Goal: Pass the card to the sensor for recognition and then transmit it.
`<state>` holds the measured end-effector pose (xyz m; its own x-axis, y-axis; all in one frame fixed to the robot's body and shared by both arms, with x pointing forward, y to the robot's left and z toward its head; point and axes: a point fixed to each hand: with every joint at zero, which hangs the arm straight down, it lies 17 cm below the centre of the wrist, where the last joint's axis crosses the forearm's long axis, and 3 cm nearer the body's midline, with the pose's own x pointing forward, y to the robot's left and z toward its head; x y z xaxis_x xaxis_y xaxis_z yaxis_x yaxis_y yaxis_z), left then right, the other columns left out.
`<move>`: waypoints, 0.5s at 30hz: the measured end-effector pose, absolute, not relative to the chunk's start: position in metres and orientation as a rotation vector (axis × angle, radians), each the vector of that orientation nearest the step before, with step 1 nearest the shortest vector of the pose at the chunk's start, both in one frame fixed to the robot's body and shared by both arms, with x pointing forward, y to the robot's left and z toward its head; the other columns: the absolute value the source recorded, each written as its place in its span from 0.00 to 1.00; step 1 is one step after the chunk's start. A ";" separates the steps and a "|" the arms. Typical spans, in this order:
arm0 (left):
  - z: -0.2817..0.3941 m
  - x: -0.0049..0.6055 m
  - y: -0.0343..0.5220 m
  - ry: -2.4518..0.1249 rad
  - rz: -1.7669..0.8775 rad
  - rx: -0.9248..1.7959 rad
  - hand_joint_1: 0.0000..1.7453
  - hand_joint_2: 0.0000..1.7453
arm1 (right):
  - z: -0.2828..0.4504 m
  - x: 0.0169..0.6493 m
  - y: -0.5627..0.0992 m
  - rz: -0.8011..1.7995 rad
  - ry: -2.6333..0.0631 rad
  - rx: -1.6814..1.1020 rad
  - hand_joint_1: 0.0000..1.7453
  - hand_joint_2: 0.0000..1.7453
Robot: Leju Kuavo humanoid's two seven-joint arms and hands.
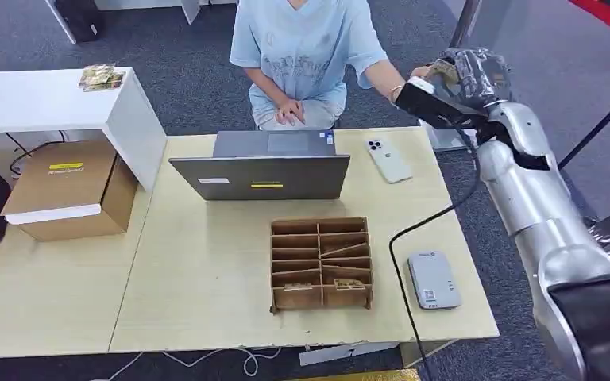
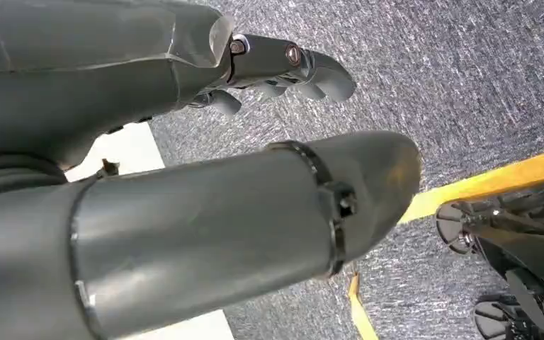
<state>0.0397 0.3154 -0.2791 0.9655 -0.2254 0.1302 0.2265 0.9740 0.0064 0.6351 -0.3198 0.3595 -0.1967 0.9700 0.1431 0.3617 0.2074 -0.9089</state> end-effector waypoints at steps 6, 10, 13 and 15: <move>-0.279 0.038 0.315 -0.129 -0.227 -0.007 0.00 0.00 | 0.356 0.610 -0.336 0.846 -1.794 -1.087 1.00 1.00; -0.280 0.036 0.315 -0.126 -0.223 -0.008 0.00 0.00 | 0.344 0.586 -0.347 0.768 -1.847 -0.837 1.00 1.00; -0.280 0.034 0.314 -0.121 -0.217 -0.009 0.00 0.00 | 0.332 0.564 -0.356 0.732 -1.866 -0.613 1.00 1.00; -0.280 0.031 0.313 -0.111 -0.214 -0.011 0.00 0.00 | 0.323 0.548 -0.364 0.715 -1.862 -0.481 1.00 1.00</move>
